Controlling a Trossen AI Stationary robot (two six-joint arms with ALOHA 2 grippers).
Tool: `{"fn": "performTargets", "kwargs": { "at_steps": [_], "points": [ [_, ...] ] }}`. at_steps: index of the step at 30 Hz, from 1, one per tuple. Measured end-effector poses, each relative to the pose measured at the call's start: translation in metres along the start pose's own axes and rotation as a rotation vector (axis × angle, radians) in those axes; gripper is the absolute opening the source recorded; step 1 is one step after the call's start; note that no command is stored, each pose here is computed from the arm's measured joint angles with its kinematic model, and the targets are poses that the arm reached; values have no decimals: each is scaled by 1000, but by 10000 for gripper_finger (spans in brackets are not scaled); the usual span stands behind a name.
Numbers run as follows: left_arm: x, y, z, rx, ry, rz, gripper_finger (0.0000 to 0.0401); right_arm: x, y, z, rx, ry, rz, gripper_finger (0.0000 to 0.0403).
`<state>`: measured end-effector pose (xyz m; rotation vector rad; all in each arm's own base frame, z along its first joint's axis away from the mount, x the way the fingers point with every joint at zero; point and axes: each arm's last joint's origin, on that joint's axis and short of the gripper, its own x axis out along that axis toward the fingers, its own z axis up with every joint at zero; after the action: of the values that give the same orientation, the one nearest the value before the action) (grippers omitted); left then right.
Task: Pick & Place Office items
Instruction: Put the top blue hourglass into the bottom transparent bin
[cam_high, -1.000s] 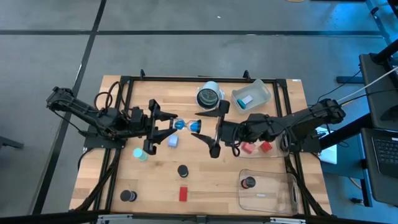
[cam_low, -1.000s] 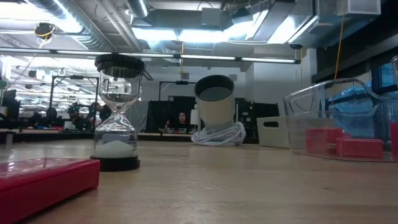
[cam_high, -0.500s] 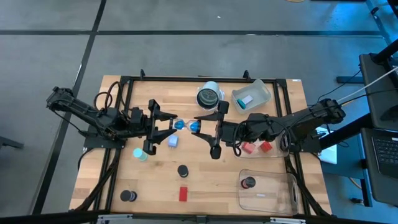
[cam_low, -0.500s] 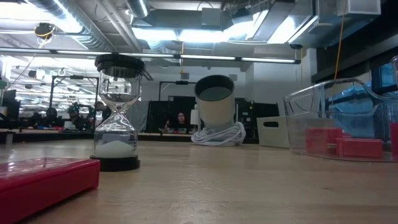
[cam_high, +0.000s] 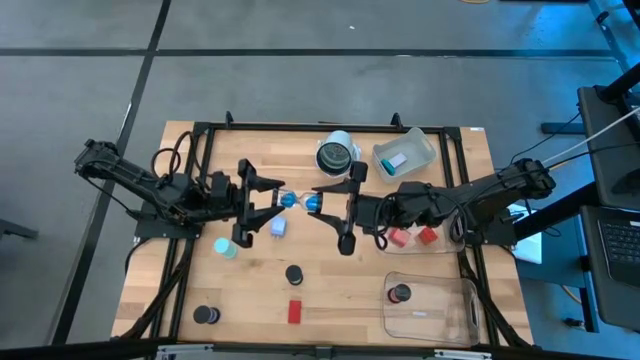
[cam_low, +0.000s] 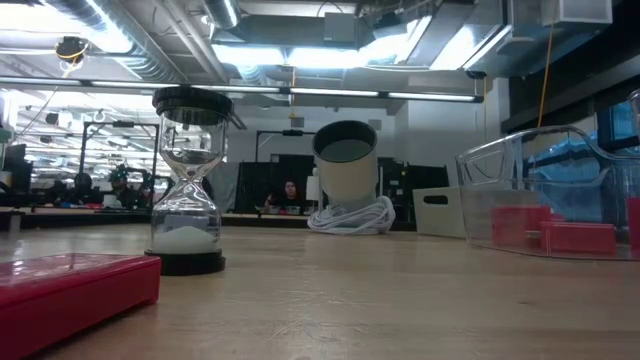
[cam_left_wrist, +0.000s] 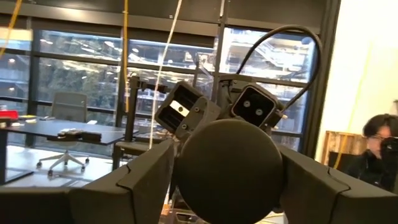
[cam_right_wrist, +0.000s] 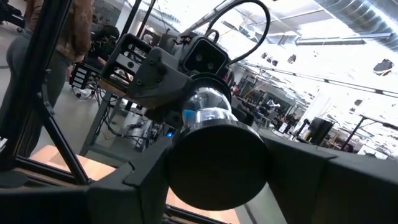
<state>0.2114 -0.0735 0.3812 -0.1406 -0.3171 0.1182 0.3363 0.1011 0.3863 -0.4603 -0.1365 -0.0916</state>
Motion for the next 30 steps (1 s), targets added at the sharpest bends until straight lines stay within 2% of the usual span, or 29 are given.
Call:
{"fn": "performTargets", "kwargs": {
  "at_steps": [6,11,16,20,25,30],
  "points": [
    [0,1,1,-6,-7,42,268,0,-1,0,10,5,-10,215],
    [-1,3,8,-10,-64,70,278,0,-2,-1,17,50,-90,215],
    [-3,8,9,71,-49,225,285,-1,-2,-6,61,113,-136,215],
    [-5,12,10,130,-23,373,288,-3,2,-17,111,246,-176,215],
    [-7,17,7,165,29,550,286,-12,14,-38,292,450,-160,215],
    [-10,21,-2,242,122,703,287,-31,26,-42,580,737,-3,215]
  ]
}}
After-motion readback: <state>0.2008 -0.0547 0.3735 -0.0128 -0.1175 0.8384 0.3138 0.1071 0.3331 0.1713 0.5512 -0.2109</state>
